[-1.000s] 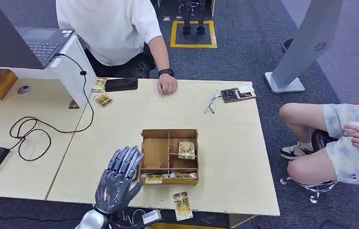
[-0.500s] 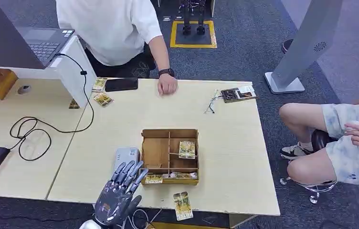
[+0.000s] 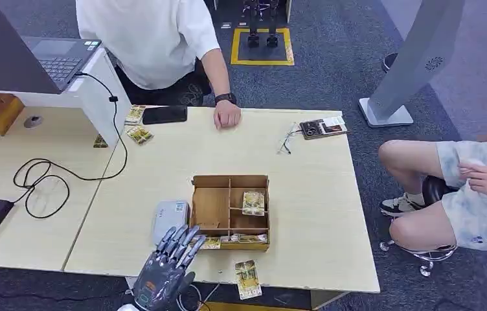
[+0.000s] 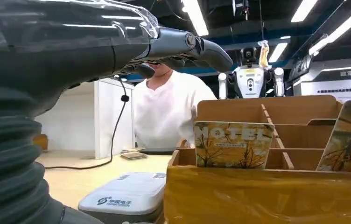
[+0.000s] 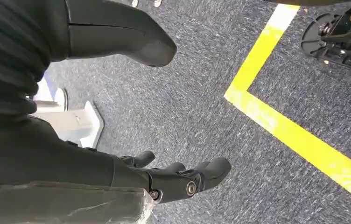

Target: Pass the card to the sensor for recognition and then transmit it.

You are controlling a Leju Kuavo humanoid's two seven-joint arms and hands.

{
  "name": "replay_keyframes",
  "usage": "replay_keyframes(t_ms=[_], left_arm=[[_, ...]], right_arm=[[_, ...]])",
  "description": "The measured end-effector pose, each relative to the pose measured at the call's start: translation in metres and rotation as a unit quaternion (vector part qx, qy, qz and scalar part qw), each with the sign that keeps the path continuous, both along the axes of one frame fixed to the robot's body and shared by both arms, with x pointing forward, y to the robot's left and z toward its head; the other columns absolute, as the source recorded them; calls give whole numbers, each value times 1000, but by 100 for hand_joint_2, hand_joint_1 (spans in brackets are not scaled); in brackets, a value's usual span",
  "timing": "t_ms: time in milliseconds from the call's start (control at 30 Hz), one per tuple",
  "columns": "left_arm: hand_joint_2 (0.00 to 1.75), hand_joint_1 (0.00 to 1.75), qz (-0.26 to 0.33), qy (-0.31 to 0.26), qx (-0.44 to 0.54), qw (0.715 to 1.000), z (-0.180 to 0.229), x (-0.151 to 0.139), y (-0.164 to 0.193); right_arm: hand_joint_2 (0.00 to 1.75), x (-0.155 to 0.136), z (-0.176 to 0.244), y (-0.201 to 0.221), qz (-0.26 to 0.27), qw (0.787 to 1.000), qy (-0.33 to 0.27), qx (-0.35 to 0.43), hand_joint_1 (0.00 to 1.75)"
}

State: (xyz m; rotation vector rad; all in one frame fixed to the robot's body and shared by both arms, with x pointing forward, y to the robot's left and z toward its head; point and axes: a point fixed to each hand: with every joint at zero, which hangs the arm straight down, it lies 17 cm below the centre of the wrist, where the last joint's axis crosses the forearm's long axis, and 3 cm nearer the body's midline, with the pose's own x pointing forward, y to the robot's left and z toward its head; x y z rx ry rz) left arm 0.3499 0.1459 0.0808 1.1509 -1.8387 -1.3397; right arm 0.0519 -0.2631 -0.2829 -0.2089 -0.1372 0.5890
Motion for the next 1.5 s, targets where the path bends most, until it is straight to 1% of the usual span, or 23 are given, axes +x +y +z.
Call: replay_keyframes(t_ms=[333,500,833,1233,1267,1300,1333,1500], left_arm=[[175,0,7,4,0,1000,-2,5,-6],[175,0,32,22,-3,999,-4,18,-14],[175,0,46,39,8,998,-11,21,-14],[175,0,47,42,11,998,-13,22,-14],[175,12,47,42,12,998,-13,22,-14],[175,87,47,43,13,998,-14,22,-14],[175,175,47,46,15,998,-15,23,-14],[175,175,49,59,24,997,-21,24,-14]], right_arm=[[175,0,0,0,1,1000,0,0,0],[175,-1,0,1,2,1000,2,0,0],[175,-3,0,2,2,1000,3,0,0],[175,-3,0,3,2,1000,3,1,0],[175,-3,0,3,2,1000,3,1,0],[175,-3,0,3,2,1000,3,1,0],[175,-3,0,3,2,1000,3,1,0],[175,-3,0,2,2,1000,3,0,0]])
